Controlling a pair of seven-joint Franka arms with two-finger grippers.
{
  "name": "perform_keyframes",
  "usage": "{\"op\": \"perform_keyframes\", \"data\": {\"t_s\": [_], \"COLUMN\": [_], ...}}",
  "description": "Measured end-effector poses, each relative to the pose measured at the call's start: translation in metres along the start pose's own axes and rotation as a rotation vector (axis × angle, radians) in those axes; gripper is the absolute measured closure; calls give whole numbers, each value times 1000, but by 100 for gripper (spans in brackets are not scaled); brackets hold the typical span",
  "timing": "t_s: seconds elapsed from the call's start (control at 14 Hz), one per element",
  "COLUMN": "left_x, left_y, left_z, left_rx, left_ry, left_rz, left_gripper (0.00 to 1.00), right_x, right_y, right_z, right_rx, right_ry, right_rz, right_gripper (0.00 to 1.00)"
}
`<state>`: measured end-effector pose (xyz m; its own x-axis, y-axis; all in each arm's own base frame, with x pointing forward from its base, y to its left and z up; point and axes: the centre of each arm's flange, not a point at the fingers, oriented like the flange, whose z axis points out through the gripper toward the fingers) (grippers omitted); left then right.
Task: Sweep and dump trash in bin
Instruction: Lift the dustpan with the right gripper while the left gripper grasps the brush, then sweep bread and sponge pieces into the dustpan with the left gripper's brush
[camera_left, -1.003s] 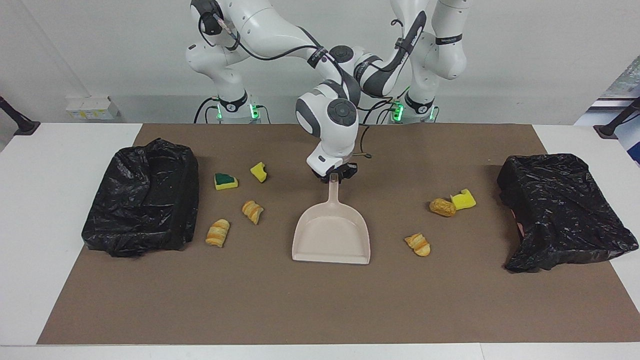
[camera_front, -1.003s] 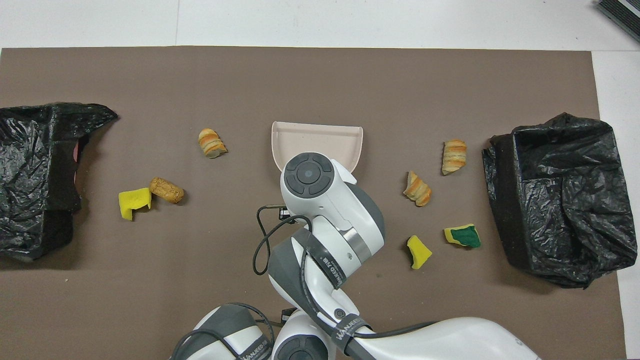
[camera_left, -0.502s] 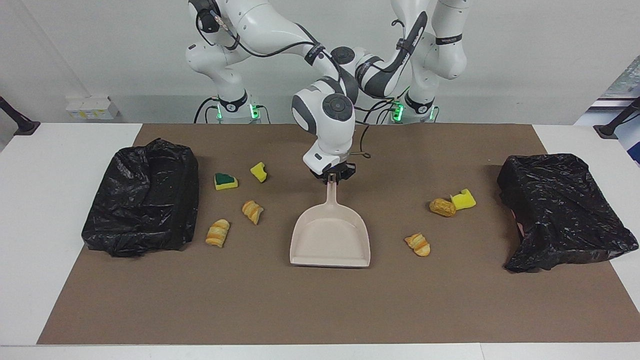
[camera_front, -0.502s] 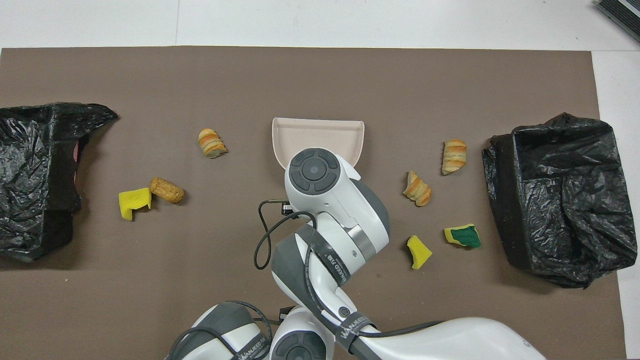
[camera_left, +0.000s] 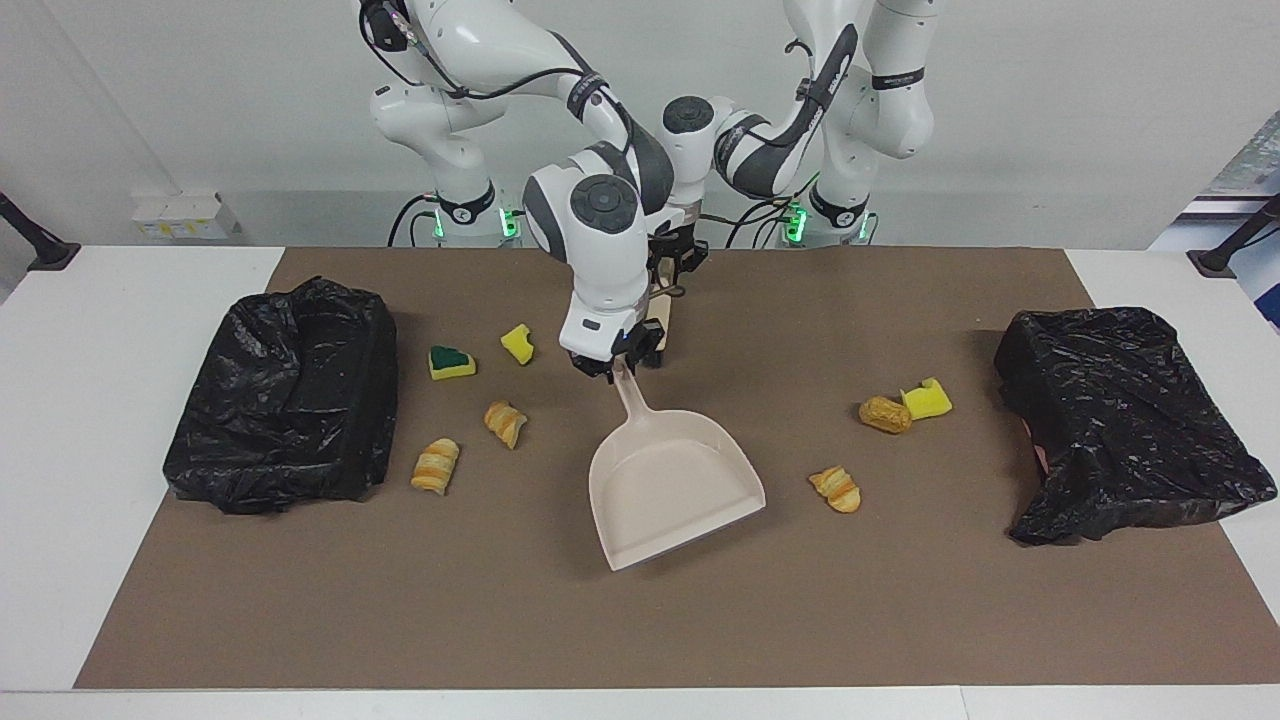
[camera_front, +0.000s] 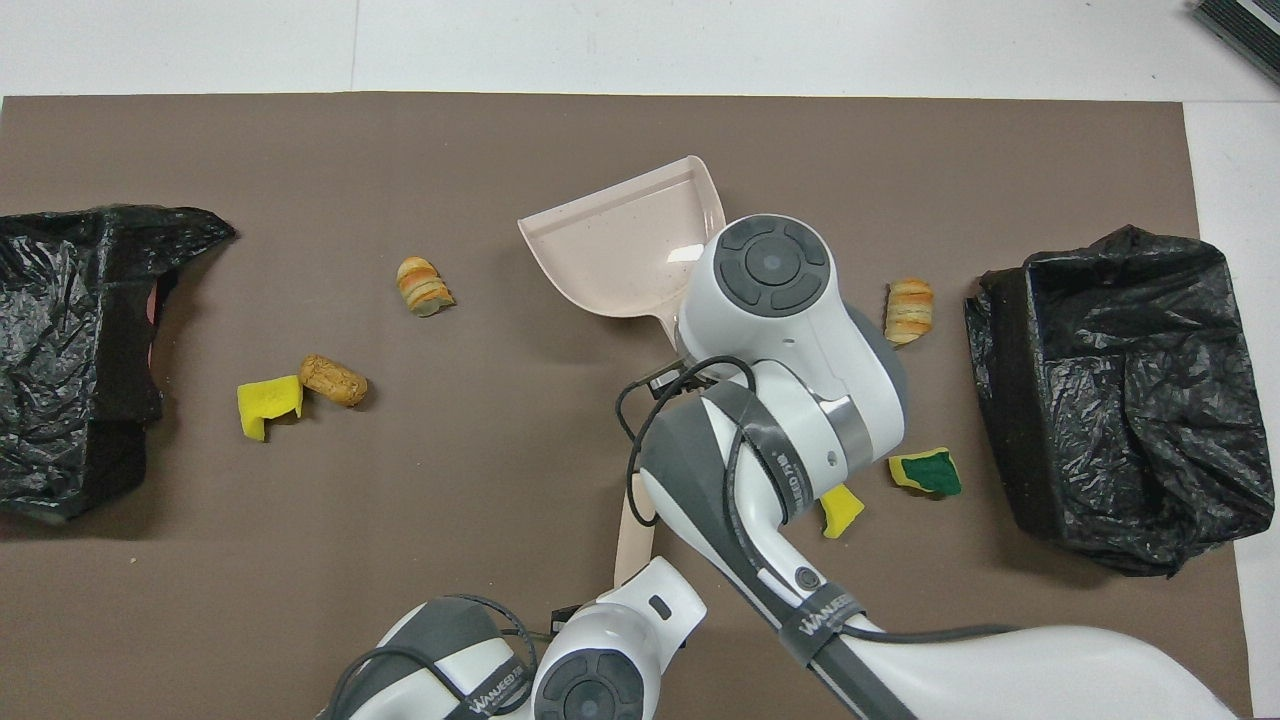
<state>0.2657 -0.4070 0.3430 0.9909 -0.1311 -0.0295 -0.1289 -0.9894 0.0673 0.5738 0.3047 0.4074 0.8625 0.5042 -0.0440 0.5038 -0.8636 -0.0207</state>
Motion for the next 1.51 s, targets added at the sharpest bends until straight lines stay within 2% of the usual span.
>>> {"op": "perform_keyframes", "data": {"t_s": [0.07, 0.14, 0.22, 0.57, 0.93, 1.08, 1.22, 1.51], "left_x": [0, 0, 0, 10, 64, 87, 113, 151], "left_y": [0, 0, 0, -10, -53, -79, -113, -189], "left_z": [0, 0, 0, -6, -58, -79, -97, -107], "left_rx": [2, 3, 4, 26, 53, 68, 77, 118], "left_ry": [-2, -3, -3, -28, -68, -59, -50, -19], "left_rz": [1, 2, 3, -28, -166, -221, -296, -431], "left_gripper": [62, 71, 74, 74, 74, 74, 74, 74], "right_x": [-1, -2, -2, -4, -10, -12, -11, -10], "right_y": [12, 20, 25, 48, 59, 58, 46, 31], "right_z": [1, 1, 0, 0, 5, 6, 7, 16], "right_rx": [-27, -45, -53, -105, -86, -76, -101, -124], "right_ry": [-7, -11, -15, -46, -100, -118, -147, -179], "right_rz": [-111, -195, -257, -608, -805, -873, -967, -1077], "right_gripper": [68, 68, 68, 68, 68, 68, 68, 68]}}
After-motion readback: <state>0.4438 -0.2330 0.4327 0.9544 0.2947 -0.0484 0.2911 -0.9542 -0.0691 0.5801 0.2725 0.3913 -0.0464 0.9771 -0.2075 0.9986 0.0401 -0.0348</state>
